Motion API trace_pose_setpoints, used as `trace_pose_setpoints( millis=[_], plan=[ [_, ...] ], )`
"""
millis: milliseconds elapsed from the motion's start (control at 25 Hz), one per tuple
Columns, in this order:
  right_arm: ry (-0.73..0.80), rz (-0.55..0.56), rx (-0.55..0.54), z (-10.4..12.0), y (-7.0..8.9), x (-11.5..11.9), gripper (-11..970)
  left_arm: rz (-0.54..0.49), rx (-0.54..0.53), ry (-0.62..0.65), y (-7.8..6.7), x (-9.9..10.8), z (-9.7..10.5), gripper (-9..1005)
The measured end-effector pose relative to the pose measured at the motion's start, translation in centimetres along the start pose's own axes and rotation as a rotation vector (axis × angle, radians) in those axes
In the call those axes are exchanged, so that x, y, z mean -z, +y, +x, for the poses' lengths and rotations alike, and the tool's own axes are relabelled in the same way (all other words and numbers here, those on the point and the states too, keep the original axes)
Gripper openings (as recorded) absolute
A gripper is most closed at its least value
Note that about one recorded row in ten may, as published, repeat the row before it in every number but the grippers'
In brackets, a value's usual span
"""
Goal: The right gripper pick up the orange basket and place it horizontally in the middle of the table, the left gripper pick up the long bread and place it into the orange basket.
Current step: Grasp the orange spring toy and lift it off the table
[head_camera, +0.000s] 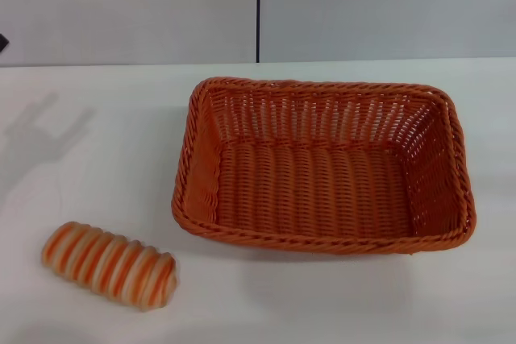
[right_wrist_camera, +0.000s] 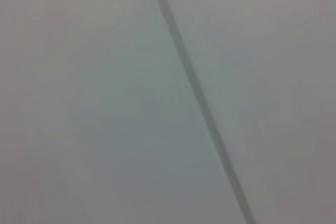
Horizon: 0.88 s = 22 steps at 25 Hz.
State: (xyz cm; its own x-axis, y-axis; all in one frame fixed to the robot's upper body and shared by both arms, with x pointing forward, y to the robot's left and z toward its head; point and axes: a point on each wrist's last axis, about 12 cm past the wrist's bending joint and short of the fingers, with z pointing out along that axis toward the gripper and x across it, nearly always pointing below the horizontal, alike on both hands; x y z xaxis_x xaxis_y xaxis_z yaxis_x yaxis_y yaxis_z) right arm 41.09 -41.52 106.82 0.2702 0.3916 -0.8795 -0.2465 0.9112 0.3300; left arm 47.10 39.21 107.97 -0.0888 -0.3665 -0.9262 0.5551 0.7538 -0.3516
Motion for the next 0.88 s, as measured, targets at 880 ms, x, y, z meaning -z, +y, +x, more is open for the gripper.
trace_pose_setpoints(
  millis=[880],
  plan=[
    [0.034,0.077,-0.033,0.7,-0.7,0.4,628,0.095,0.048,0.746,0.1,1.8,-0.7,827]
  ],
)
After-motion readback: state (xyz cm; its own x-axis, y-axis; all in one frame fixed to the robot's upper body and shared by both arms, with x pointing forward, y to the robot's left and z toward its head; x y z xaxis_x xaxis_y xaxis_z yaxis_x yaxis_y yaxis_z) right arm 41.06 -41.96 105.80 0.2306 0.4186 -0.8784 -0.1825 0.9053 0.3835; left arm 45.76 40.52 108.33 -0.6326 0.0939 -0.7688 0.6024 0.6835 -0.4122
